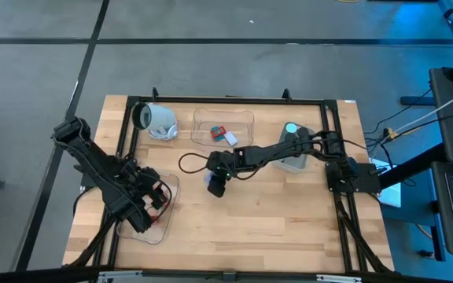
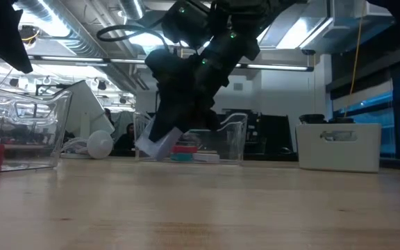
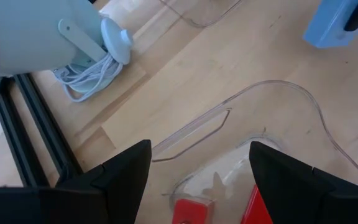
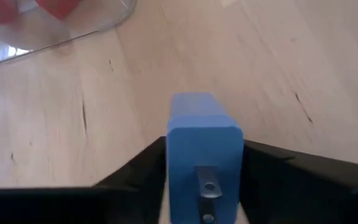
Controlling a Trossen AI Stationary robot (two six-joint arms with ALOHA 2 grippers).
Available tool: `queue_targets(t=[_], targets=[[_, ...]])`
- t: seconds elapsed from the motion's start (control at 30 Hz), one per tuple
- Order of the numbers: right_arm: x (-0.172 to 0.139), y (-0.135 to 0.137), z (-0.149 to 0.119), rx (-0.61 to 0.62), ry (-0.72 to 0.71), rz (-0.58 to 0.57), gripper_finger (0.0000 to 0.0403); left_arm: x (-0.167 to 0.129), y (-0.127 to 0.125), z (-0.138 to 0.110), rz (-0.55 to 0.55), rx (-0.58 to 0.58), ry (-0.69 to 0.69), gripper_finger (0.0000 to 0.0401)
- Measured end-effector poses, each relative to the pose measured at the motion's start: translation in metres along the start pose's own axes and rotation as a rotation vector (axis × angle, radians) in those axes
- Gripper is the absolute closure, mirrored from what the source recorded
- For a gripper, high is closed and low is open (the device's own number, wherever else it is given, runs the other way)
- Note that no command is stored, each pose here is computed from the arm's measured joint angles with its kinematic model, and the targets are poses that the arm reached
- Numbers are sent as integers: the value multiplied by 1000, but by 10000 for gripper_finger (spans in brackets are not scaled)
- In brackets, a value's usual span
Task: Pick & Place Office items
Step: Put the blue USB adapter into the clear bin
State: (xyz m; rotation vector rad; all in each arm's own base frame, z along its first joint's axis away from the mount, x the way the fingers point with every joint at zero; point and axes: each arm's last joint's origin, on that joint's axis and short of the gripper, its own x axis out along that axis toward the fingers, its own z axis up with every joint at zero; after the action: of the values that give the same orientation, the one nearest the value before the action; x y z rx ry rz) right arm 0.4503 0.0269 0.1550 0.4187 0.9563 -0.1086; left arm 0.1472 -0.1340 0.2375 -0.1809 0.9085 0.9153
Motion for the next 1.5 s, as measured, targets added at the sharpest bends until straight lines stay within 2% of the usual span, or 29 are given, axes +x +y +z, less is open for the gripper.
queue_targets(t=[0.13, 0.2, 0.57, 0.77, 1.0, 1.13, 1.3, 1.43, 1.5], targets=[[0, 0, 0, 1, 0, 0, 200, 0, 0, 0, 0, 0, 0, 132], [0, 0, 0, 1, 4, -2, 185, 0, 0, 0, 0, 0, 1, 132], [-9, 2, 1, -30, 14, 24, 211, 0, 0, 0, -1, 25, -5, 132], [-55, 12, 6, -63, 49, 71, 173, -7, -3, 7, -40, 138, -78, 132], [-131, 25, -7, -98, 108, -40, 133, -17, -15, 28, -110, 153, -339, 132], [-175, 35, -22, -144, 97, -155, 132, -2, -31, 46, -143, 204, -251, 132], [-220, 45, -43, -192, 45, -306, 133, 22, -50, 78, -265, 343, -146, 132], [-241, 38, -63, -173, 32, -382, 126, 41, -62, 98, -397, 499, -101, 132], [-245, 27, -77, -134, 34, -398, 120, 53, -66, 105, -428, 601, -94, 132]])
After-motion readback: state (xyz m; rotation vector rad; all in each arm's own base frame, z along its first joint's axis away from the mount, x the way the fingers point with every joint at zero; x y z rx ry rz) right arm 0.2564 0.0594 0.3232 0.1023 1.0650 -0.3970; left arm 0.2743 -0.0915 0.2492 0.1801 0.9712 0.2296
